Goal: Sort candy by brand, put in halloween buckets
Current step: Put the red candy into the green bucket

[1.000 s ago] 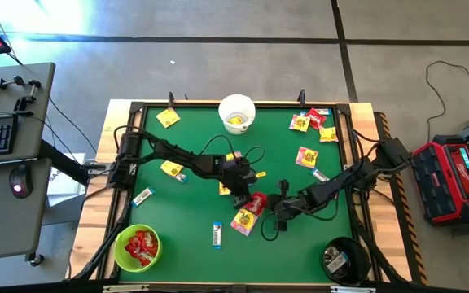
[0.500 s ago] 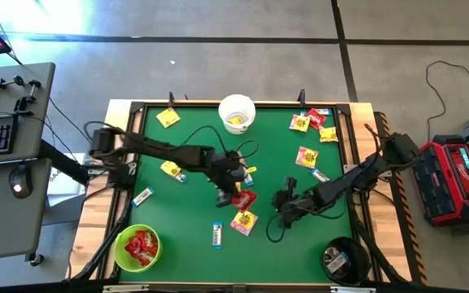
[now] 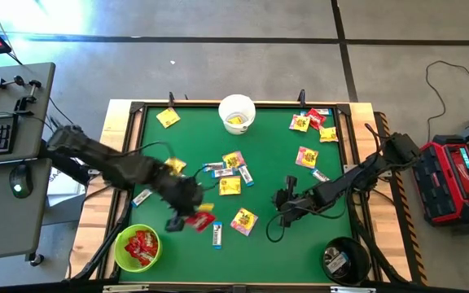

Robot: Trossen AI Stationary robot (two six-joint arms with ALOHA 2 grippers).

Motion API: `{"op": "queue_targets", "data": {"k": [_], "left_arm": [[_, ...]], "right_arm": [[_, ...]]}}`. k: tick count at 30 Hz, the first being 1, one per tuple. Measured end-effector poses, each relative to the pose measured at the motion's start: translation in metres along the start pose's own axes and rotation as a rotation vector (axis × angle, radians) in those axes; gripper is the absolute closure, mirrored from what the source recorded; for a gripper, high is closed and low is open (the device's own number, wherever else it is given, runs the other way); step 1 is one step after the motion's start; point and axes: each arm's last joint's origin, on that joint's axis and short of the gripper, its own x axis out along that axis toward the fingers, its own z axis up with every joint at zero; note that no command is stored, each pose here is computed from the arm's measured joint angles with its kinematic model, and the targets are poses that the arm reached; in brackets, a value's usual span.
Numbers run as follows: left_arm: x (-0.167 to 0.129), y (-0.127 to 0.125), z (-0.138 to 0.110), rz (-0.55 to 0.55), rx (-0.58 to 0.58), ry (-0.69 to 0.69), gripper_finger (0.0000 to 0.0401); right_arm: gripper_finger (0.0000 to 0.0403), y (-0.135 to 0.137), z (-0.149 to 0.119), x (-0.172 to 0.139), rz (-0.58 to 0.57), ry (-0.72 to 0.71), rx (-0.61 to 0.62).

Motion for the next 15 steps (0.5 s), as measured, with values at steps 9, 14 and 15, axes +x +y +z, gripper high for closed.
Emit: {"op": "queue_targets", "data": {"k": [9, 14, 15], "left_arm": [[-0.018, -0.064, -0.055, 0.088, -0.081, 0.056, 0.0401], [-0.022, -0.089, -0.086, 0.121, -0.165, 0.099, 0.0401], [-0.023, -0.093, -0.091, 0.127, -0.182, 0.096, 0.0401]], "right_arm": [[0.0352, -0.006, 0.002, 0.003, -0.026, -0.001, 0.009], [0.0352, -0.008, 0.003, 0.004, -0.032, 0.001, 0.016], [0.0352, -0.008, 0.003, 0.004, -0.032, 0.001, 0.016]]}}
